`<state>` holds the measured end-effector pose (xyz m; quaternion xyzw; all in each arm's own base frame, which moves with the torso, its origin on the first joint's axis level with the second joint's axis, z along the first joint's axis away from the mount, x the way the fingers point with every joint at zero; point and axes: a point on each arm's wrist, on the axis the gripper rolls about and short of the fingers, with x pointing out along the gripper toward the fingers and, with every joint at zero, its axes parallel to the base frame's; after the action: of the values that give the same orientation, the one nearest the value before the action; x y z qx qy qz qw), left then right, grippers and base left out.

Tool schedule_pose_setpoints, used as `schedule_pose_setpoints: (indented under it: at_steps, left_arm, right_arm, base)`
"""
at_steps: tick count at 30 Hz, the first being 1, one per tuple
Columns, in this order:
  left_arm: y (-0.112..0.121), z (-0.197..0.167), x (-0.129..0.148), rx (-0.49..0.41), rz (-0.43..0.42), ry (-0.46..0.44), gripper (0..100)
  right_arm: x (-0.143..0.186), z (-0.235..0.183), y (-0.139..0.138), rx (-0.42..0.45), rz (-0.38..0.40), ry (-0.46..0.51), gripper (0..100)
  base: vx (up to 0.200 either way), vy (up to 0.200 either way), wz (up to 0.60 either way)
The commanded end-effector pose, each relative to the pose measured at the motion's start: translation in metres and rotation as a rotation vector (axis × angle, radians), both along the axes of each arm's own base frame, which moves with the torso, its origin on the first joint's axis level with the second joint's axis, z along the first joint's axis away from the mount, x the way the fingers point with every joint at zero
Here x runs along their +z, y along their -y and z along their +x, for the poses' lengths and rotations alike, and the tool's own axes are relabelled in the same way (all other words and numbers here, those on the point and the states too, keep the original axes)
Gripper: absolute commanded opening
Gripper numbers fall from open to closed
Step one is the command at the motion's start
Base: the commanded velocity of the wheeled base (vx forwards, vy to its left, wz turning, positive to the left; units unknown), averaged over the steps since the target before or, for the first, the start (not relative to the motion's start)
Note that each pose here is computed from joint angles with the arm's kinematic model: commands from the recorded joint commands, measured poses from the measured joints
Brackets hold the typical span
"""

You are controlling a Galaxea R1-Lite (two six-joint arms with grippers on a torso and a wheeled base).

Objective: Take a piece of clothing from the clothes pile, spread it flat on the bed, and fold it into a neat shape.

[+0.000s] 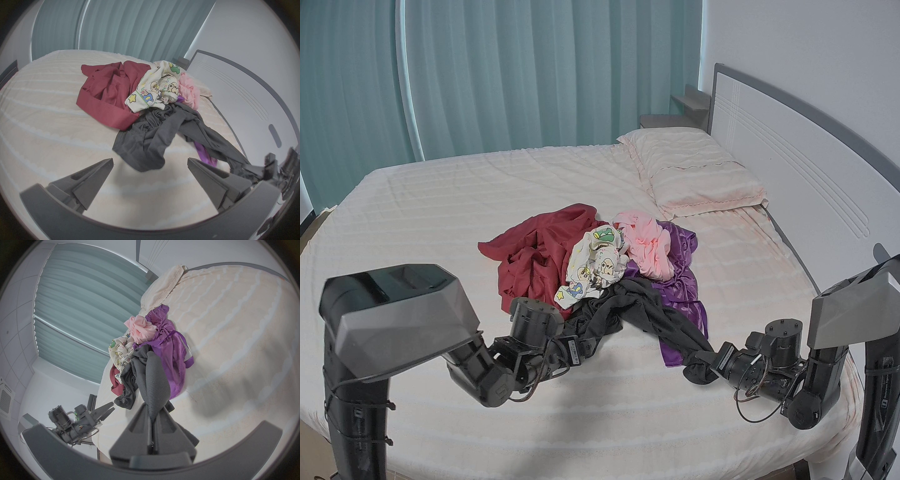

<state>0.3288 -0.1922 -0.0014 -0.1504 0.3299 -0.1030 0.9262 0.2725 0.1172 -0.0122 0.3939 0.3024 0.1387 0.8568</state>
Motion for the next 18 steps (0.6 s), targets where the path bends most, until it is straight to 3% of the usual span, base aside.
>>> schedule_pose_setpoints:
  at_steps: [1, 12, 13, 18]
  left_arm:
    - [0.015, 0.026, -0.040, 0.057, 0.041, 0.008, 100]
    - [0.019, 0.037, -0.052, 0.075, 0.057, 0.008, 100]
    - [0.019, 0.037, -0.054, 0.075, 0.060, 0.004, 0]
    - [0.019, 0.039, -0.055, 0.088, 0.055, 0.010, 0]
  right_arm:
    - [0.001, -0.002, 0.000, 0.001, -0.001, 0.003, 0]
    - [0.001, -0.003, -0.002, 0.009, -0.002, 0.005, 0]
    - [0.001, -0.003, -0.002, 0.008, -0.003, 0.004, 0]
    - [0.001, -0.003, -0.002, 0.008, -0.002, 0.006, 0]
  base:
    - [0.000, 0.000, 0.00]
    - [0.000, 0.000, 0.00]
    - [0.000, 0.000, 0.00]
    - [0.000, 0.000, 0.00]
